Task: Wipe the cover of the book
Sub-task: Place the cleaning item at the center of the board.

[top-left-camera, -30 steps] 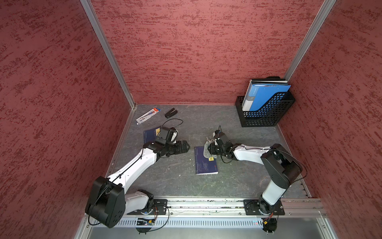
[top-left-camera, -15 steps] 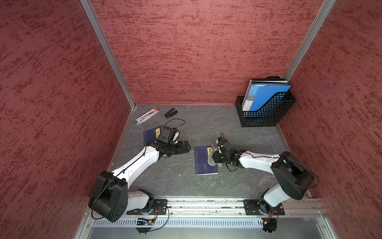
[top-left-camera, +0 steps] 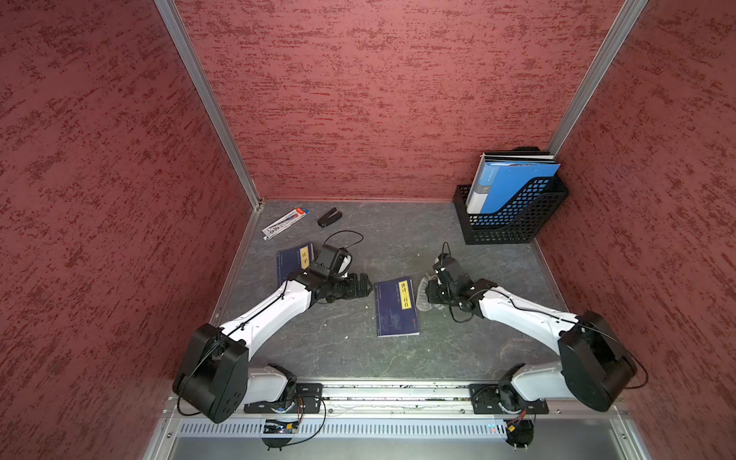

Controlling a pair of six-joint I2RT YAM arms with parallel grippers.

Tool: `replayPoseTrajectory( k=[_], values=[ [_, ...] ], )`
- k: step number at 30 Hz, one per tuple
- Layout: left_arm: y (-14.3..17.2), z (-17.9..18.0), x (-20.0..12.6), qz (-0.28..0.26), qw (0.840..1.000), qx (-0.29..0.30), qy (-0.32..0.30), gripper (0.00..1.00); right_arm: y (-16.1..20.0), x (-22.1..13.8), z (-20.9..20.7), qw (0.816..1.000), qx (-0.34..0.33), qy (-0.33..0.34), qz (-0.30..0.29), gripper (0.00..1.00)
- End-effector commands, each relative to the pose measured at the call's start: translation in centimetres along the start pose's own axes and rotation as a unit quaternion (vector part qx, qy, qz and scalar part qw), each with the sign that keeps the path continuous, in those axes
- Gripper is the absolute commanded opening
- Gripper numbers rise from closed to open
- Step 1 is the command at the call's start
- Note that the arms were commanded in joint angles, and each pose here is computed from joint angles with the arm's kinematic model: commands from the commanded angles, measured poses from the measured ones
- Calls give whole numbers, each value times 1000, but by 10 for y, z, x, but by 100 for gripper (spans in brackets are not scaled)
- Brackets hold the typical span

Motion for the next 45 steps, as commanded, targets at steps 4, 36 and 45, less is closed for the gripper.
replayPoseTrajectory(
  k=[4, 36, 45],
  values=[
    [-1, -10, -3, -14, 1000, 8, 8, 100, -39, 4, -48, 995, 9, 94, -39, 42],
    [13, -23, 51, 41, 999, -4, 33, 98, 49, -6, 41, 990, -43, -113, 67, 51],
    [20, -29, 61, 54, 997, -17, 47, 93, 80, 0, 37, 986, -40, -121, 103, 42]
  ],
)
Point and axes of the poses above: each gripper's point midway between its finger pads, its own x axis out along the fingers, its own z axis along the line the jaws close on, y = z × x, the point moved 5 cm from there along -x, back along the fingers, and after that the axes turned 10 degrees about x, right-handed, at the moved point
